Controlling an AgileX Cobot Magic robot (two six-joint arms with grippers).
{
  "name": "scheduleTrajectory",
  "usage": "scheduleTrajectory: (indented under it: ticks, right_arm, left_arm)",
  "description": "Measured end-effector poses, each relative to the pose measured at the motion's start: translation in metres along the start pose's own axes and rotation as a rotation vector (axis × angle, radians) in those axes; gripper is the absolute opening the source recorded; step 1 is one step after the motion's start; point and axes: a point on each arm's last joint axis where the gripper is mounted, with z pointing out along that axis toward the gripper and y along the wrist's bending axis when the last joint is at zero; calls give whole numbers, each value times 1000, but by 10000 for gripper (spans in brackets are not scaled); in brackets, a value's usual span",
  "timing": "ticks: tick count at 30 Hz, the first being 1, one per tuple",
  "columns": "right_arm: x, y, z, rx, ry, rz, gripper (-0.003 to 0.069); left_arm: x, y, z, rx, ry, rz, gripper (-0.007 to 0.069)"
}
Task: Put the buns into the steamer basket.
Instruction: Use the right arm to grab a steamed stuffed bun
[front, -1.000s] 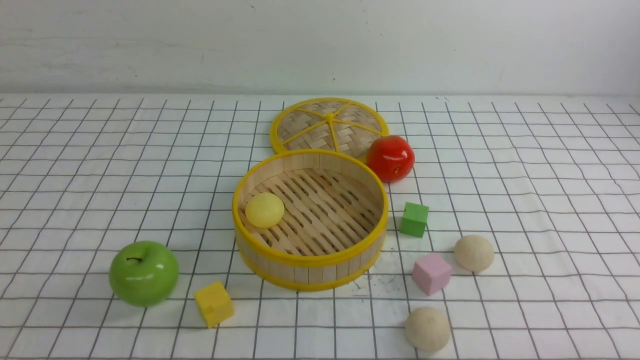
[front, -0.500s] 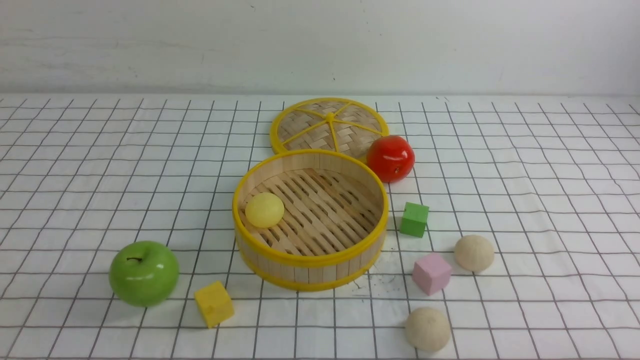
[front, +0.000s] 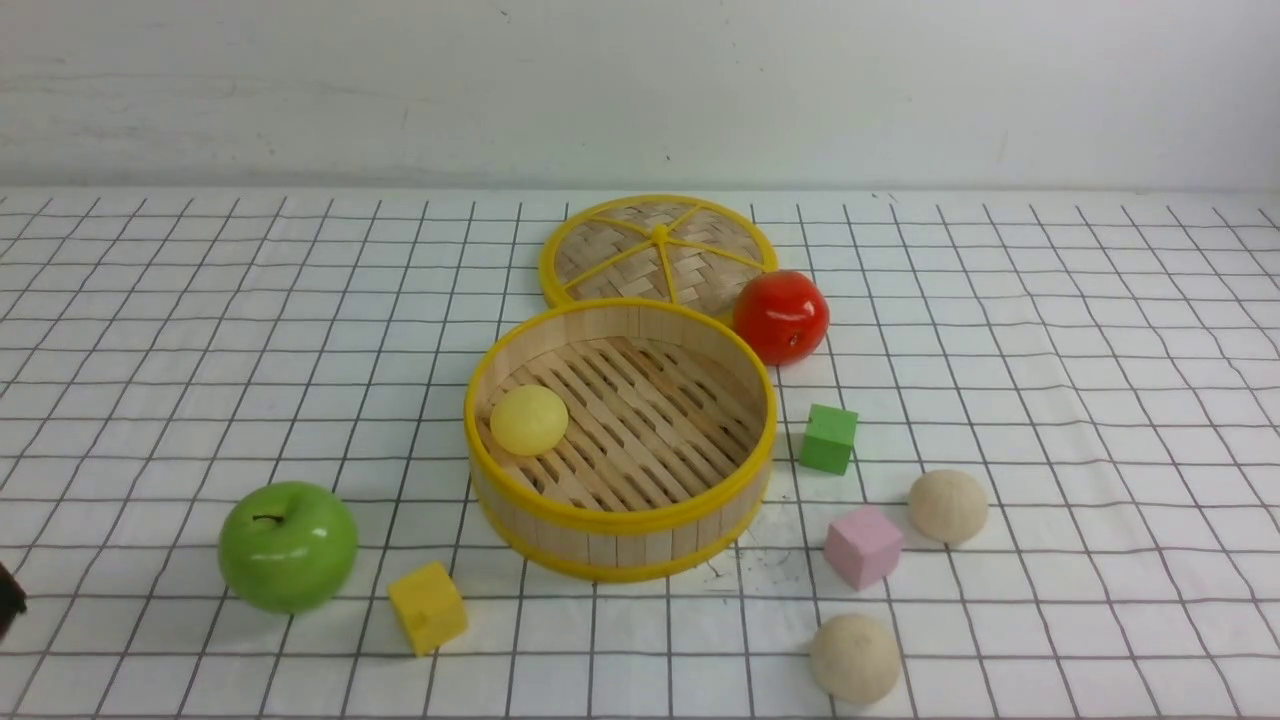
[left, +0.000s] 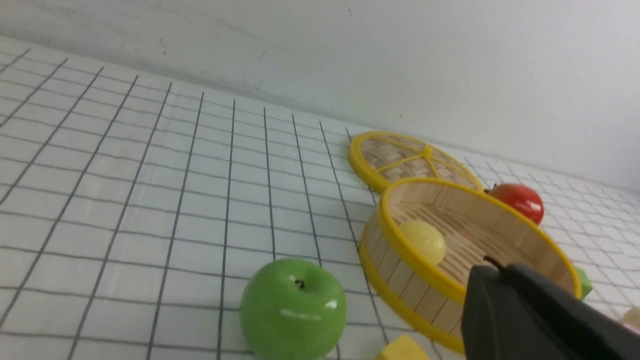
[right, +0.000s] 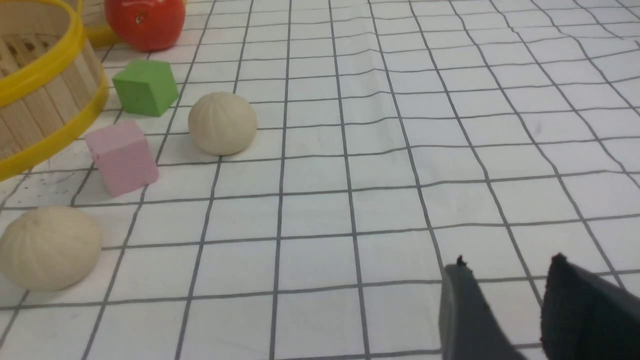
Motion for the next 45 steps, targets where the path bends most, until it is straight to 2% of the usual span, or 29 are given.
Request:
scheduleTrajectory:
  ticks: [9,13,45]
  right_arm:
    - [0,0,0,0,0,0,239]
    - [0,0,0,0,0,0,239]
    - [0,0,0,0,0,0,239]
  left_arm:
    - [62,22,-6,-51,131,11,-13]
    - [74,26,-8,-80,205,3,-13]
    - [76,27,-9,-85,221,1,1]
